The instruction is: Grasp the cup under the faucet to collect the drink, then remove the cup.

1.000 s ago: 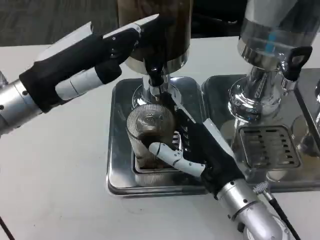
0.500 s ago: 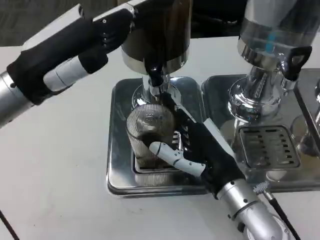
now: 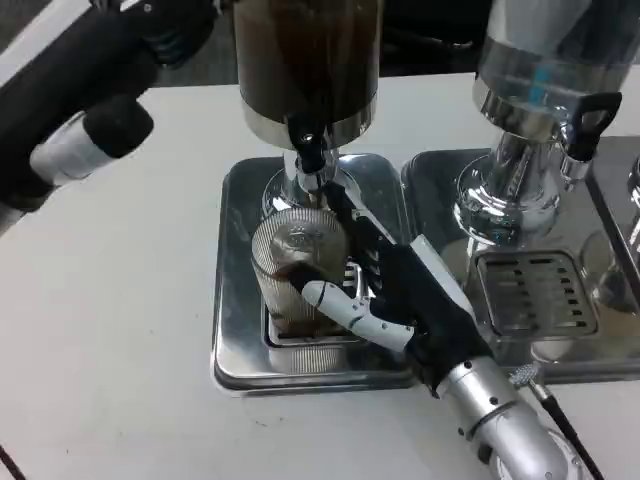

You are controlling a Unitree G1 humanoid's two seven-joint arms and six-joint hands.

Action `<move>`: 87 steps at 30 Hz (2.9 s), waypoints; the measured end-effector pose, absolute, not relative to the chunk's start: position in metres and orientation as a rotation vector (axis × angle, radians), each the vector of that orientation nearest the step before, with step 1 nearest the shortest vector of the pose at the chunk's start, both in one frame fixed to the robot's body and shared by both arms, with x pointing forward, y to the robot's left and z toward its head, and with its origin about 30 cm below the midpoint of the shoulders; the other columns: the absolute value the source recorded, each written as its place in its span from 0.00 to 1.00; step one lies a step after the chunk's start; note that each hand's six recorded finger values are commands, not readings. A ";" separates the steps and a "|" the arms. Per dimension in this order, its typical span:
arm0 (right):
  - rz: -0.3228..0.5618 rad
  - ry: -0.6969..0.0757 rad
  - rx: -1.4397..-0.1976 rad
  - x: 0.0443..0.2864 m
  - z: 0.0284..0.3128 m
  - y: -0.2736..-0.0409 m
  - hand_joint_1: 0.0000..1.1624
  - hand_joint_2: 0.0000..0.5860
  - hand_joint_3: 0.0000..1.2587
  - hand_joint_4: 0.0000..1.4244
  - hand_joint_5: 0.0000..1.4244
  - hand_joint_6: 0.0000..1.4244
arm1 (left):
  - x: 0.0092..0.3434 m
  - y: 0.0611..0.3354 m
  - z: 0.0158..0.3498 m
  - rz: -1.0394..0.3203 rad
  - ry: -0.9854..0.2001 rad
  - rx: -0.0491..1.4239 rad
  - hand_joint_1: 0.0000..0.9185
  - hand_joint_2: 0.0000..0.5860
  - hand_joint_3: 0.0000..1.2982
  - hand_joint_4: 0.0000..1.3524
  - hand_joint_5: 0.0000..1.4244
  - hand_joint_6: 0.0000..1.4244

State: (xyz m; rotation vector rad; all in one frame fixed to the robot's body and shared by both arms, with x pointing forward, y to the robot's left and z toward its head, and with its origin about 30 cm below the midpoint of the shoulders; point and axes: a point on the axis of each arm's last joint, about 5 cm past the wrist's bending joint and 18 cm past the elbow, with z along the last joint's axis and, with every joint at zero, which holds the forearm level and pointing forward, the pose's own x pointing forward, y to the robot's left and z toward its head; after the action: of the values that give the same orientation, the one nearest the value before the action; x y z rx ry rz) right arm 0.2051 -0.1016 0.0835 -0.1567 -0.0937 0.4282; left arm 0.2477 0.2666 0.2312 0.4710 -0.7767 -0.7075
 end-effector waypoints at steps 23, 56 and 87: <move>0.460 -0.106 -0.166 0.205 0.082 -0.103 0.50 0.38 0.00 0.00 0.00 0.00 | 0.193 0.301 0.180 -0.518 -0.559 0.483 0.00 0.09 0.11 0.05 0.06 0.04; 0.452 -0.097 -0.275 0.209 0.075 -0.100 0.62 0.31 0.00 0.00 0.00 0.00 | 0.163 0.319 0.160 -0.406 -0.422 0.467 0.00 0.15 0.18 0.11 0.10 0.07; 0.400 -0.063 -0.259 0.216 0.064 -0.092 0.55 0.31 0.00 0.00 0.00 0.00 | 0.159 0.323 0.157 -0.406 -0.375 0.464 0.00 0.16 0.21 0.14 0.12 0.08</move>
State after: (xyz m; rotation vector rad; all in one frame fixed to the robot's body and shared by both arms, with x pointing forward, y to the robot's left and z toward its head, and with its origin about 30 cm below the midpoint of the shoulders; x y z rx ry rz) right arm 0.2161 -0.0922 0.0644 -0.2586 -0.0627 0.4003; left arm 0.1591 0.3228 0.1574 0.4640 -0.3746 -0.4061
